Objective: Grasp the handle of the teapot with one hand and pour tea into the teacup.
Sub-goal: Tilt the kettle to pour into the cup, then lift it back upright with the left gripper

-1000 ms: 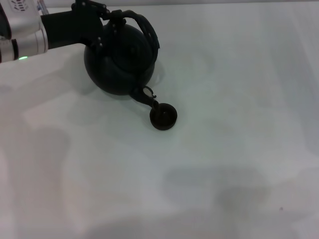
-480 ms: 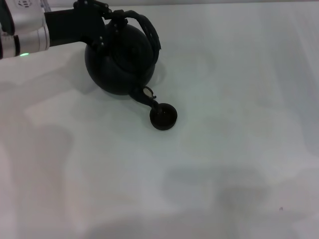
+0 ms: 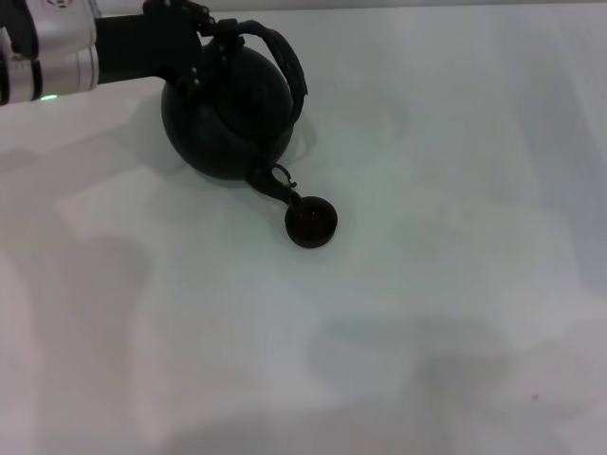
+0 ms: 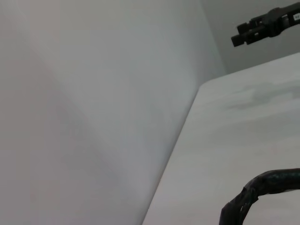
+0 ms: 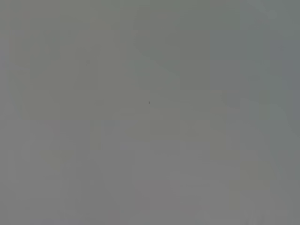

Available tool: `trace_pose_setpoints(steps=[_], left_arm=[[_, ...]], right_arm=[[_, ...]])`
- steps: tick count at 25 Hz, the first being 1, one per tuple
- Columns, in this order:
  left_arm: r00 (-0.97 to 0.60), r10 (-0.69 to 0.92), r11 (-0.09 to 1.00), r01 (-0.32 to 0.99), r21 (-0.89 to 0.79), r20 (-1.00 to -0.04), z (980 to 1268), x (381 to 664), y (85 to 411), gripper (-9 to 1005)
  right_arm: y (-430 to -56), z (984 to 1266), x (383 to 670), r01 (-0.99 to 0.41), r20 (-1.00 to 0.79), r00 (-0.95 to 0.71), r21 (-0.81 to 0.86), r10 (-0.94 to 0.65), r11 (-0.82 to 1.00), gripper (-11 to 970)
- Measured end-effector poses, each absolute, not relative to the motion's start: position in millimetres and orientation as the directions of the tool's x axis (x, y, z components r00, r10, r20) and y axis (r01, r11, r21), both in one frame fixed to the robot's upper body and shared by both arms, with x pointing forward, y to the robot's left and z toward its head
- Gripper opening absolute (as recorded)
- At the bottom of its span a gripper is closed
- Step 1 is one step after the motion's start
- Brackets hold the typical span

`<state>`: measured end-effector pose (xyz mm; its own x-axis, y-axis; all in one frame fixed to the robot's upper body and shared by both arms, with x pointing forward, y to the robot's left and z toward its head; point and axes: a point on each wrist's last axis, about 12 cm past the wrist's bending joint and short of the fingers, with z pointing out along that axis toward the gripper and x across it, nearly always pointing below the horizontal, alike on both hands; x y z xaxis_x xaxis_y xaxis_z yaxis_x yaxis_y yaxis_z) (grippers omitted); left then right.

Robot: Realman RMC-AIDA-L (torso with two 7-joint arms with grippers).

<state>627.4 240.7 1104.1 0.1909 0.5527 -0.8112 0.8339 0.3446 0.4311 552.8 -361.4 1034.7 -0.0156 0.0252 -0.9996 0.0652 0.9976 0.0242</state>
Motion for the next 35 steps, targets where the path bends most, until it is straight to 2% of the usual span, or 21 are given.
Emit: trace_pose_setpoints(steps=[35], left_arm=[[0.205,0.593,0.290,0.848,0.444,-0.778,1117.1,638.1,233.2,118]], right_arm=[[-361.8,1034.1,552.0,0.072,-0.999,-0.015,0.032,0.033,0.997,825]])
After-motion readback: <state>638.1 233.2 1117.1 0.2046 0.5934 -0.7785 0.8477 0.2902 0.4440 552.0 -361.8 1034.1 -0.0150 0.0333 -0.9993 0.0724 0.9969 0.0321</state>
